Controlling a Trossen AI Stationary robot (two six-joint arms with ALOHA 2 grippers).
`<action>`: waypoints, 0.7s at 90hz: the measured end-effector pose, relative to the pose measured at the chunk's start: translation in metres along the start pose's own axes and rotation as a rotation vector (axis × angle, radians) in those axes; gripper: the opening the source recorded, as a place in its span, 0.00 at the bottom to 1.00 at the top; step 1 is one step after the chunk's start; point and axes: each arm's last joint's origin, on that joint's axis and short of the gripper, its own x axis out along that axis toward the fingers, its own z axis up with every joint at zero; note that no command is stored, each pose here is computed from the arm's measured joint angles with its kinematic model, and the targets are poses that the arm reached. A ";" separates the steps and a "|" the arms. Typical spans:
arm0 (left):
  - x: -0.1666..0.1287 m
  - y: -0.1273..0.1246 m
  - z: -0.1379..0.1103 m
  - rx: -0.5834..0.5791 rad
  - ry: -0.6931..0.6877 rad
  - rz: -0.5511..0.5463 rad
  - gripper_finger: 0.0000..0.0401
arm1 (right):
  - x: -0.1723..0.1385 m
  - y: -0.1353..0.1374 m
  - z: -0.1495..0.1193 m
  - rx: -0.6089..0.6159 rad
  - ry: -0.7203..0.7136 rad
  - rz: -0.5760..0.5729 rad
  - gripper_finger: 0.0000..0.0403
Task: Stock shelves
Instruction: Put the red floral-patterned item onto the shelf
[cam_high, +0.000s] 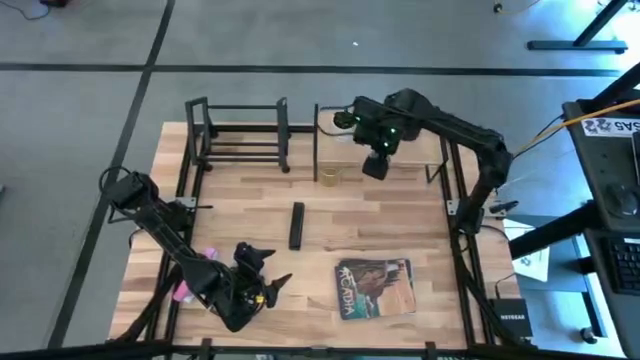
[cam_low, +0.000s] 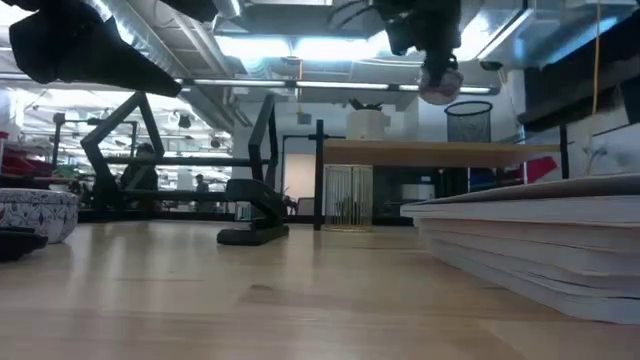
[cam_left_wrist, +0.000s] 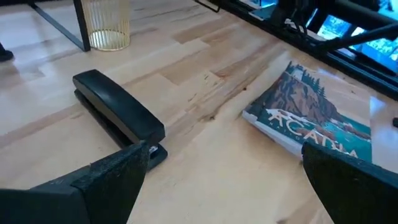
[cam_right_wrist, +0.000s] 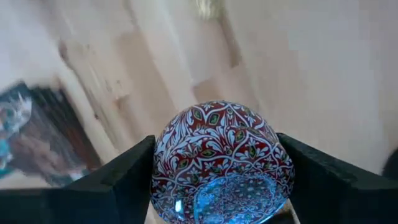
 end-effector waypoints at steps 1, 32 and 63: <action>0.000 0.000 0.000 0.000 0.003 -0.001 1.00 | 0.001 -0.002 -0.001 0.004 0.004 -0.008 0.67; 0.000 -0.001 0.000 -0.013 0.014 -0.011 1.00 | 0.019 -0.040 0.011 0.096 0.008 -0.128 0.67; 0.000 -0.002 0.000 -0.016 0.013 -0.010 1.00 | 0.047 -0.048 0.036 0.049 0.014 -0.173 0.67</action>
